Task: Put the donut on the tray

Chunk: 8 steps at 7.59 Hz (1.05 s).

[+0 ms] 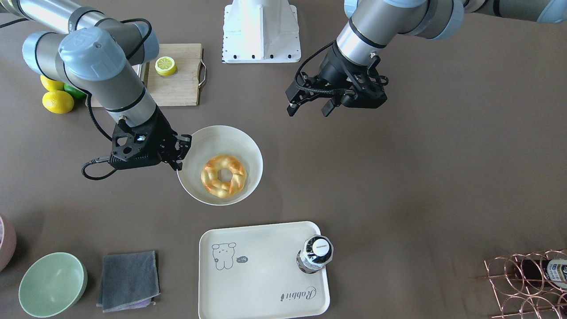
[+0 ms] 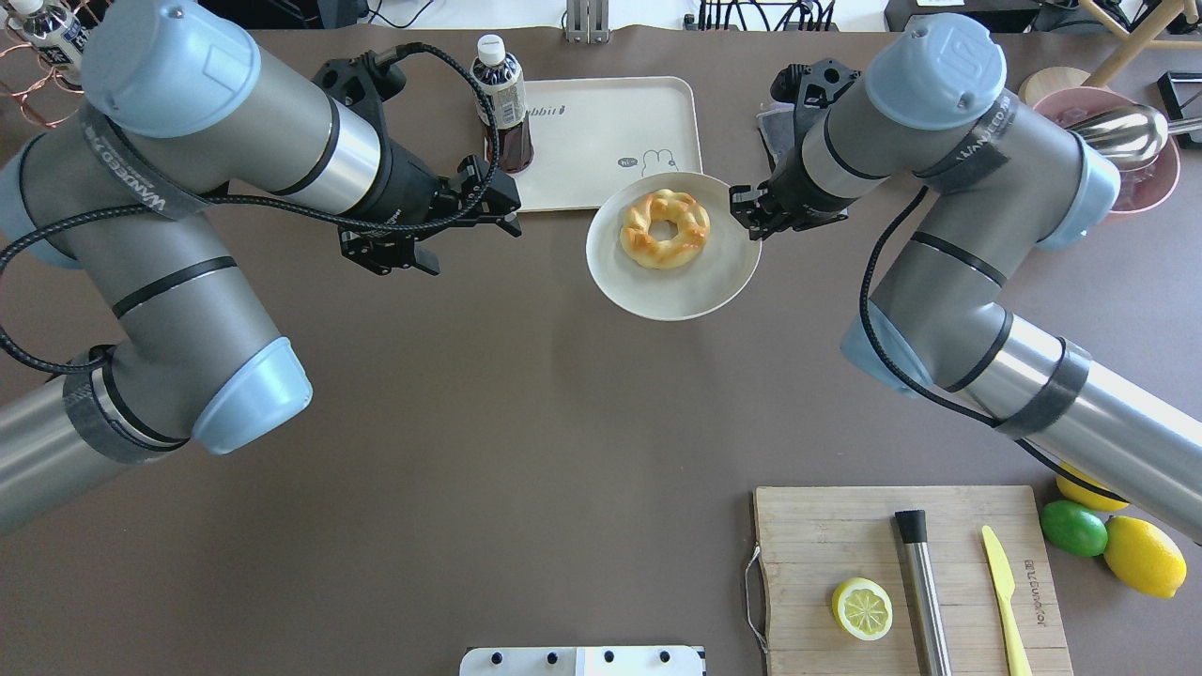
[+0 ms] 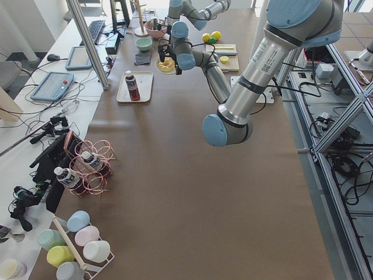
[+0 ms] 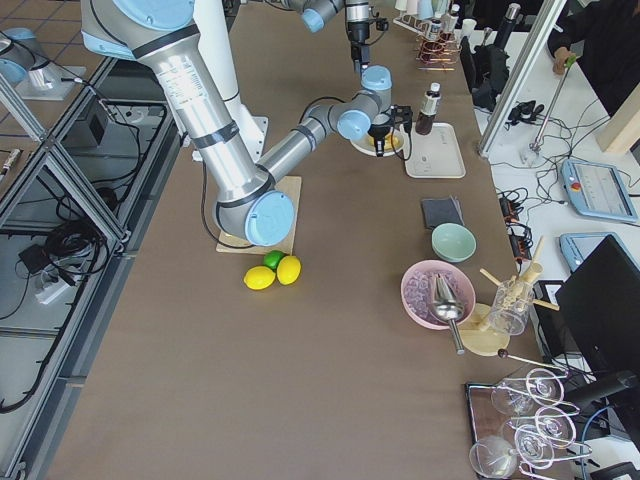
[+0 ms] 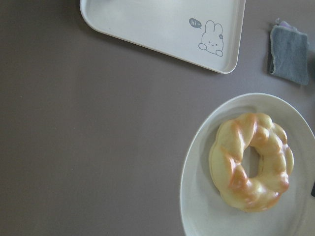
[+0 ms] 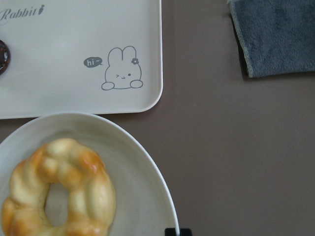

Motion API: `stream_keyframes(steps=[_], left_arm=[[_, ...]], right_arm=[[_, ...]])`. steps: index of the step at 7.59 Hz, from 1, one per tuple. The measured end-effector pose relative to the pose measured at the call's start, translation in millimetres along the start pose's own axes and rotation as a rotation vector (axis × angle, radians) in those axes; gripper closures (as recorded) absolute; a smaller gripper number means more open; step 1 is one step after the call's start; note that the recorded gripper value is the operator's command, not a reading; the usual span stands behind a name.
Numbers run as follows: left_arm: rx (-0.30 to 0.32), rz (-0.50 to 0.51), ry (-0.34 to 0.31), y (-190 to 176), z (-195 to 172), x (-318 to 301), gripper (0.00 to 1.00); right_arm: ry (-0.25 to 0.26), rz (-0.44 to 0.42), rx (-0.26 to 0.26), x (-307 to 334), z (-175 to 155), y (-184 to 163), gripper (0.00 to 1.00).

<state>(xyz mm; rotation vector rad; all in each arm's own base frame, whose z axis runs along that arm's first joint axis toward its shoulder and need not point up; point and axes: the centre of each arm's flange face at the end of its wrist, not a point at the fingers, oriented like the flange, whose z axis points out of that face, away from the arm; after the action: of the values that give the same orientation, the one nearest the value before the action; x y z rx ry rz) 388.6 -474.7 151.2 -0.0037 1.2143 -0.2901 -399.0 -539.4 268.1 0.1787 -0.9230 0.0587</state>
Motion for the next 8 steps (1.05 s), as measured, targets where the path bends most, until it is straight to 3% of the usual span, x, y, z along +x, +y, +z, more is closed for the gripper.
stream_keyframes(steps=[2, 4, 8], left_arm=[[0.002, 0.017, -0.012, -29.4, -28.1, -32.7, 0.02], [0.026, 0.089, -0.043, -58.9, -58.4, -84.7, 0.02], [0.060, 0.277, -0.190, -110.2, -127.5, -259.6, 0.02]], right_arm=[[0.043, 0.034, 0.022, -14.1, 33.2, -57.4, 1.00], [0.029, 0.055, 0.060, -5.4, 56.5, -103.5, 1.00], [0.035, 0.089, 0.087, -25.7, 75.9, -159.9, 1.00]])
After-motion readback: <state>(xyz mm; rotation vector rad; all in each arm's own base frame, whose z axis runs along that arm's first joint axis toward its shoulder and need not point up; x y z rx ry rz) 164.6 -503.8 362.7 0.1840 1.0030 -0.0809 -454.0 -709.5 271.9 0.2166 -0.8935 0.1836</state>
